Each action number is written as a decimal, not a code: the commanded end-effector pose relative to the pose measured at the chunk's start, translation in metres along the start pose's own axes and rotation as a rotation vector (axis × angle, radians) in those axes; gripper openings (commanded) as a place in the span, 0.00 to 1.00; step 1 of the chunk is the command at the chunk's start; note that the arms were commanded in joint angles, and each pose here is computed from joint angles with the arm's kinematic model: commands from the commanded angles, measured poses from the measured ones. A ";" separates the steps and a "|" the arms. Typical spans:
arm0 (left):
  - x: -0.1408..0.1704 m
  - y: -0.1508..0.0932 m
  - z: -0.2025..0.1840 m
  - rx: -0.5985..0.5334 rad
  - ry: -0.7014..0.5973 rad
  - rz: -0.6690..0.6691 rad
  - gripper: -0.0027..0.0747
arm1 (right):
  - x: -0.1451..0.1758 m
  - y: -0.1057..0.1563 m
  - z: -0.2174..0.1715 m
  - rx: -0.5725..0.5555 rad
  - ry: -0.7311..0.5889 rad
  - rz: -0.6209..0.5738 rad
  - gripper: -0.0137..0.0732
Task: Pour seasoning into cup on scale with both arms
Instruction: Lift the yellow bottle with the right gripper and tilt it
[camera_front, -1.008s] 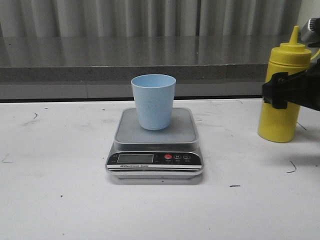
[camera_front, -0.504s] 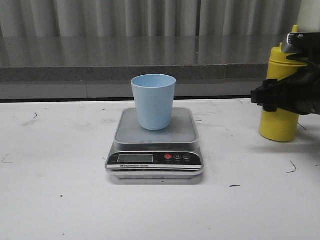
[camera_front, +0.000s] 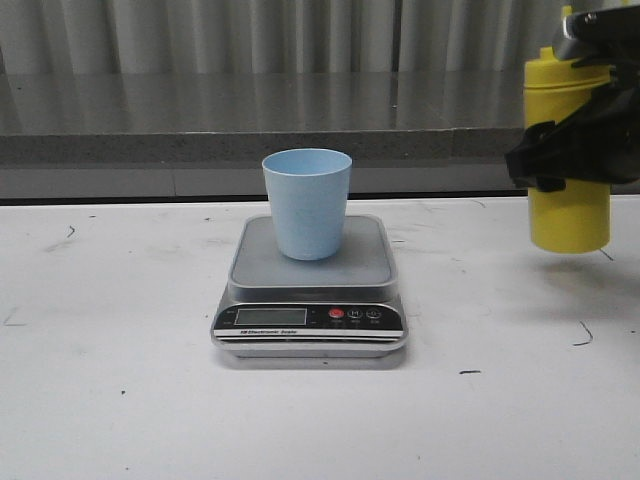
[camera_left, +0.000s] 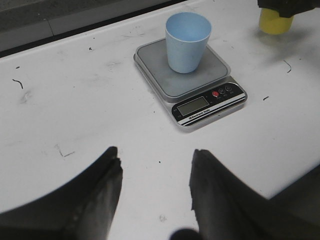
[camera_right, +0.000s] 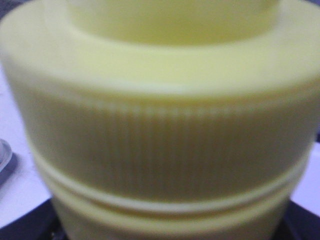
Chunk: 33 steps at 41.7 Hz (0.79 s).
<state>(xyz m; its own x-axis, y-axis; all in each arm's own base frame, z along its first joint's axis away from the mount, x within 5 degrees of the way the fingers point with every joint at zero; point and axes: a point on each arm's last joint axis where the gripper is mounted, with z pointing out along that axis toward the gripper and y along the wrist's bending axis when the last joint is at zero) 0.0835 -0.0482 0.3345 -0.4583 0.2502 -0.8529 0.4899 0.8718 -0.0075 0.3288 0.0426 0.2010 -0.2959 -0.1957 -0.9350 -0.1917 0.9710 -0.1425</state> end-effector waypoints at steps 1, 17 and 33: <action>-0.013 -0.001 -0.006 0.010 -0.097 -0.001 0.44 | -0.058 -0.004 -0.020 -0.004 -0.106 -0.170 0.54; -0.013 -0.001 -0.006 0.010 -0.097 -0.001 0.44 | -0.137 0.053 -0.026 -0.150 0.231 -0.817 0.54; -0.013 -0.001 -0.006 0.010 -0.097 -0.001 0.44 | -0.139 0.113 0.005 0.078 0.401 -1.422 0.54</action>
<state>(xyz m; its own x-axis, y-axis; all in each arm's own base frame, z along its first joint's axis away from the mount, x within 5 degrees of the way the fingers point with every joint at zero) 0.0835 -0.0482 0.3345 -0.4583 0.2502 -0.8529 0.4899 0.8718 -0.0075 0.3515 0.1779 0.2788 -0.1807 -0.9821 0.0523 -0.6258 0.0738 -0.7765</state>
